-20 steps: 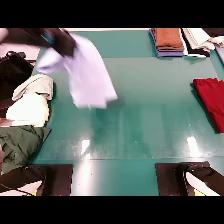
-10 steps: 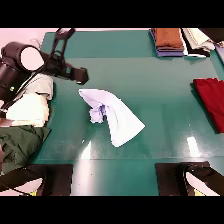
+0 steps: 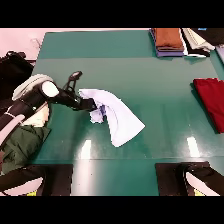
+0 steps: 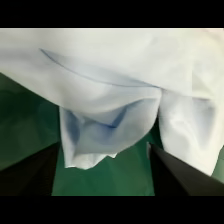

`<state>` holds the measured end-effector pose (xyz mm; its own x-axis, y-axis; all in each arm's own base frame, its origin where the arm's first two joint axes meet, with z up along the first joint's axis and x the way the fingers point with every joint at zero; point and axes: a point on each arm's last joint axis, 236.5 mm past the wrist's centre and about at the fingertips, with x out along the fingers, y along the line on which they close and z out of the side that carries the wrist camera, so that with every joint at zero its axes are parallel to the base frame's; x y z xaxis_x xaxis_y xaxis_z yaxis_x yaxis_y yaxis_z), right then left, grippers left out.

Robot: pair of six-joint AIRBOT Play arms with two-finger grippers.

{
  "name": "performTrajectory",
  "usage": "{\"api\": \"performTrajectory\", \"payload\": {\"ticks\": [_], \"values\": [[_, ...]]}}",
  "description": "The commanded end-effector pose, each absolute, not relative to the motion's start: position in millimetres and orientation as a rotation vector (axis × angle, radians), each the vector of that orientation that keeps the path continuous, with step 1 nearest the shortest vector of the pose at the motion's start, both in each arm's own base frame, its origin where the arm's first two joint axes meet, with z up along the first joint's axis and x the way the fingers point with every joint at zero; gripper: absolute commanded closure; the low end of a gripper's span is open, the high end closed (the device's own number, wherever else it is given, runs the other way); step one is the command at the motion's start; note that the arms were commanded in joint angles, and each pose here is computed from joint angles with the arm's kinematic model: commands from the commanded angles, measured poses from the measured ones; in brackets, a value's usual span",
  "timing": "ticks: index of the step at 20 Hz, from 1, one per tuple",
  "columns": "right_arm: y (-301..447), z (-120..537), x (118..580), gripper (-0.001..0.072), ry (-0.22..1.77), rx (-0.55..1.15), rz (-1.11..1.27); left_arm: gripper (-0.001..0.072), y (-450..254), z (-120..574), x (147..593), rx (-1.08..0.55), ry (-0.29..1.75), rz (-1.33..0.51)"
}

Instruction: Fold the shirts.

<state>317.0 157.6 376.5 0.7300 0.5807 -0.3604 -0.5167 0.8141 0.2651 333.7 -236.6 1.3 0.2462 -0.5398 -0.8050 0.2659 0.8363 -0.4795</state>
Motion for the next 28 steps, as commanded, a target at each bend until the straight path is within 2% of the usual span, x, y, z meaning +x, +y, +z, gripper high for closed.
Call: {"api": "performTrajectory", "payload": {"ticks": [1, 2, 3, 5, 7, 10, 11, 12, 13, 14, 17, 20, 24, 26, 27, 28], "values": [[157.3, 375.0, 317.0, 0.0692, 0.452, 0.148, 0.605, 0.0069, -253.7, -14.0, 333.3, -0.270, 1.164, -0.570], [157.3, 374.2, 316.6, 0.0692, 0.455, 0.147, 0.605, 0.0071, -250.5, -19.0, 338.4, -0.268, 1.159, -0.549], [157.1, 371.2, 315.0, 0.0692, 0.469, 0.142, 0.606, 0.0146, -245.9, -21.1, 343.6, -0.287, 1.158, -0.515], [155.9, 358.0, 311.9, 0.0692, 0.517, 0.129, 0.604, 0.0678, -228.6, -15.1, 359.5, -0.310, 1.137, -0.461], [147.0, 320.2, 313.1, 0.0692, 0.615, 0.114, 0.561, 0.0678, -205.2, -0.3, 375.8, -0.308, 1.127, -0.427], [123.6, 211.5, 307.1, 0.0691, 0.896, 0.123, 0.437, 0.0678, -165.1, 18.0, 393.0, -0.296, 1.129, -0.368], [119.5, 164.1, 299.8, 0.0643, 1.012, 0.131, 0.412, 0.0678, -158.0, 19.6, 395.2, -0.286, 1.126, -0.365], [118.9, 116.2, 289.0, 0.0423, 1.128, 0.151, 0.398, 0.0678, -154.0, 17.9, 394.3, -0.277, 1.134, -0.362], [118.8, 73.2, 276.5, 0.0269, 1.239, 0.182, 0.380, 0.0678, -148.1, 14.8, 393.7, -0.242, 1.139, -0.350], [122.4, 34.2, 262.5, 0.0252, 1.343, 0.223, 0.375, 0.0678, -146.8, 13.2, 391.8, -0.234, 1.148, -0.348], [150.0, -41.3, 241.4, 0.0258, 1.497, 0.409, 0.402, 0.0678, -138.7, 9.0, 390.3, -0.188, 1.159, -0.332], [180.2, -69.4, 242.7, 0.0258, 1.533, 0.560, 0.464, 0.0678, -135.2, 7.5, 390.0, -0.168, 1.162, -0.325], [206.7, -89.6, 247.0, 0.0283, 1.580, 0.571, 0.496, 0.0678, -132.4, 7.0, 391.3, -0.154, 1.157, -0.319], [219.4, -90.8, 253.2, 0.0469, 1.580, 0.510, 0.536, 0.0678, -131.1, 6.6, 391.4, -0.147, 1.158, -0.316], [225.7, -86.8, 260.9, 0.0621, 1.555, 0.483, 0.555, 0.0678, -130.0, 6.2, 391.6, -0.141, 1.157, -0.313], [227.9, -78.5, 271.8, 0.0693, 1.517, 0.448, 0.569, 0.0678, -127.5, 7.4, 393.2, -0.130, 1.152, -0.306]]}}
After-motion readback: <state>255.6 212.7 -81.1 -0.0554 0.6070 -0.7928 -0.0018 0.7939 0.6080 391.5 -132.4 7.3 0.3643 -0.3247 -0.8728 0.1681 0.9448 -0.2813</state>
